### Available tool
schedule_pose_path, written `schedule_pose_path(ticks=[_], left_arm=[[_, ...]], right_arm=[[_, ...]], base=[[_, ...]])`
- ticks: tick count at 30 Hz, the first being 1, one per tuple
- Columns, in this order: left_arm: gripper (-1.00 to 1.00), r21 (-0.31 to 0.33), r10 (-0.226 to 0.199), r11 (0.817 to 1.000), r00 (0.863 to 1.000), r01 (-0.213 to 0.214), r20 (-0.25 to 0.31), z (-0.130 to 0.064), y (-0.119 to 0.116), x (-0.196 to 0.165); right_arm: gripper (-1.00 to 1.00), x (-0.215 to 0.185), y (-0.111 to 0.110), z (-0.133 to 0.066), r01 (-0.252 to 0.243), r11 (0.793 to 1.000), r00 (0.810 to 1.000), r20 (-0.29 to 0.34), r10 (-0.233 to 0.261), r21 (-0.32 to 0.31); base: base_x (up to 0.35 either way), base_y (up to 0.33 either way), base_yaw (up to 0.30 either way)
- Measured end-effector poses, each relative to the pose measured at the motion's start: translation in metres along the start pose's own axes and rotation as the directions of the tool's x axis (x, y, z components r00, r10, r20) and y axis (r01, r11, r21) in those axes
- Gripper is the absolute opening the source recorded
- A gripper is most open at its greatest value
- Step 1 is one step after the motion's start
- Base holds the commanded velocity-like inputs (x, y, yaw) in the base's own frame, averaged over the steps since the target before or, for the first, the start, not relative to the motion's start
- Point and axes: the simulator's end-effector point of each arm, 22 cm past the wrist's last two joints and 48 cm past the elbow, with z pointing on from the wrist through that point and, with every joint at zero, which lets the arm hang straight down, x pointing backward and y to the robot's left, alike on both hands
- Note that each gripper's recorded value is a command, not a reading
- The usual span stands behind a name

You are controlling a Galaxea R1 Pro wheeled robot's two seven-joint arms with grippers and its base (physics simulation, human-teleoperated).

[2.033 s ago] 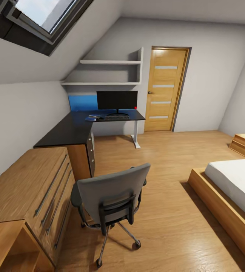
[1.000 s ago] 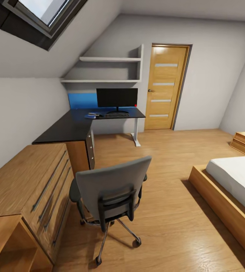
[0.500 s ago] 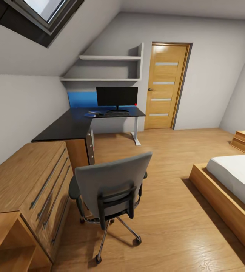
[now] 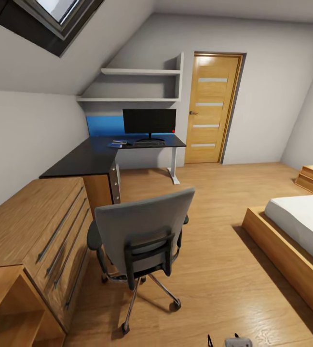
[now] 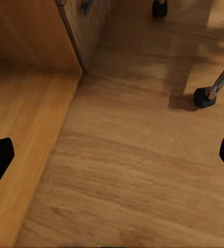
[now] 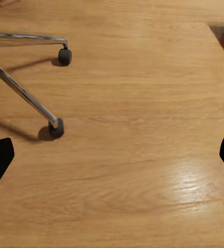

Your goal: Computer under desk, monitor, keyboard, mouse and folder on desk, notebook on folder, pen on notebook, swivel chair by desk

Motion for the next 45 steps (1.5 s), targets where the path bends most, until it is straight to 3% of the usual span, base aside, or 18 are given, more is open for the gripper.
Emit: schedule_pose_path(ticks=[2,5,9,10,11,13,14,15,16,17,20,25,28,31,35,41,45], left_arm=[[1.0,-0.005,-0.015,1.0,1.0,0.015,0.006,0.004,0.0,-0.001],[1.0,-0.02,-0.033,0.999,0.999,0.034,0.017,0.012,0.007,-0.004],[1.0,-0.007,-0.044,0.999,0.999,0.044,0.027,0.019,-0.001,-0.005],[1.0,0.022,-0.052,0.998,0.998,0.052,0.021,0.034,-0.021,-0.025],[1.0,0.038,-0.032,0.999,0.999,0.033,-0.009,0.052,-0.037,-0.043],[1.0,0.056,0.016,0.998,0.997,-0.011,-0.08,0.073,-0.056,-0.06],[1.0,0.057,0.022,0.998,0.981,-0.012,-0.19,0.09,-0.069,-0.075],[1.0,0.084,-0.012,0.996,0.996,0.019,-0.093,0.116,-0.099,-0.162],[1.0,0.1,-0.026,0.995,0.998,0.032,-0.056,0.125,-0.114,-0.209],[1.0,0.099,-0.019,0.995,0.996,0.028,-0.085,0.127,-0.115,-0.204],[1.0,0.11,-0.022,0.993,0.996,0.031,-0.082,0.135,-0.124,-0.229],[1.0,0.105,-0.028,0.994,0.996,0.036,-0.079,0.145,-0.121,-0.237],[1.0,0.098,-0.058,0.993,0.996,0.065,-0.072,0.152,-0.119,-0.248],[1.0,0.063,-0.112,0.991,0.992,0.116,-0.065,0.164,-0.098,-0.258],[1.0,0.029,-0.174,0.984,0.982,0.176,-0.071,0.175,-0.079,-0.256],[1.0,0.024,-0.186,0.982,0.98,0.188,-0.067,0.184,-0.076,-0.248],[1.0,0.023,-0.19,0.981,0.981,0.191,-0.048,0.185,-0.075,-0.25]], right_arm=[[1.0,-0.001,-0.001,0.003,-0.006,1.0,1.0,0.012,0.006,0.006],[1.0,0.026,-0.001,-0.004,0.003,1.0,0.999,-0.039,-0.003,0.004],[1.0,0.02,-0.001,0.005,0.003,1.0,1.0,-0.006,-0.003,0.004],[1.0,-0.009,0.001,0.018,-0.009,1.0,0.998,0.06,0.008,0.003],[1.0,-0.025,0.001,0.025,-0.022,1.0,0.995,0.096,0.021,0.009],[1.0,-0.047,0.0,0.04,-0.035,0.999,0.992,0.122,0.033,0.021],[1.0,-0.053,-0.009,0.066,-0.073,0.995,0.997,0.019,0.072,0.061],[1.0,-0.136,-0.015,0.102,-0.092,0.994,0.989,0.126,0.083,0.066],[1.0,-0.178,-0.019,0.118,-0.108,0.992,0.981,0.168,0.095,0.07],[1.0,-0.18,-0.019,0.122,-0.12,0.99,0.981,0.16,0.107,0.073],[1.0,-0.201,-0.02,0.133,-0.136,0.988,0.978,0.171,0.122,0.074],[1.0,-0.226,-0.018,0.153,-0.129,0.989,0.985,0.125,0.119,0.073],[1.0,-0.253,-0.023,0.164,-0.125,0.989,0.986,0.118,0.116,0.076],[1.0,-0.26,-0.025,0.169,-0.123,0.989,0.987,0.116,0.113,0.079],[1.0,-0.255,-0.022,0.173,-0.12,0.99,0.987,0.113,0.112,0.073],[1.0,-0.223,-0.014,0.178,-0.112,0.991,0.992,0.071,0.107,0.07],[1.0,-0.22,0.015,0.176,-0.121,0.992,0.991,0.068,0.118,0.039]], base=[[0.0,0.0,0.0],[0.0,0.0,0.0],[0.0,0.0,0.0],[0.0,0.0,0.0],[0.0,0.0,0.0],[0.0,0.0,0.0],[0.0,0.0,0.0],[0.0,0.0,0.0],[0.0,0.0,0.0],[0.0,0.0,0.0],[0.0,0.0,0.0],[0.0,0.0,0.0],[0.0,0.0,0.0],[0.0,0.0,0.0],[0.0,0.0,0.0],[0.0,0.0,0.0],[0.0,0.0,0.0]])
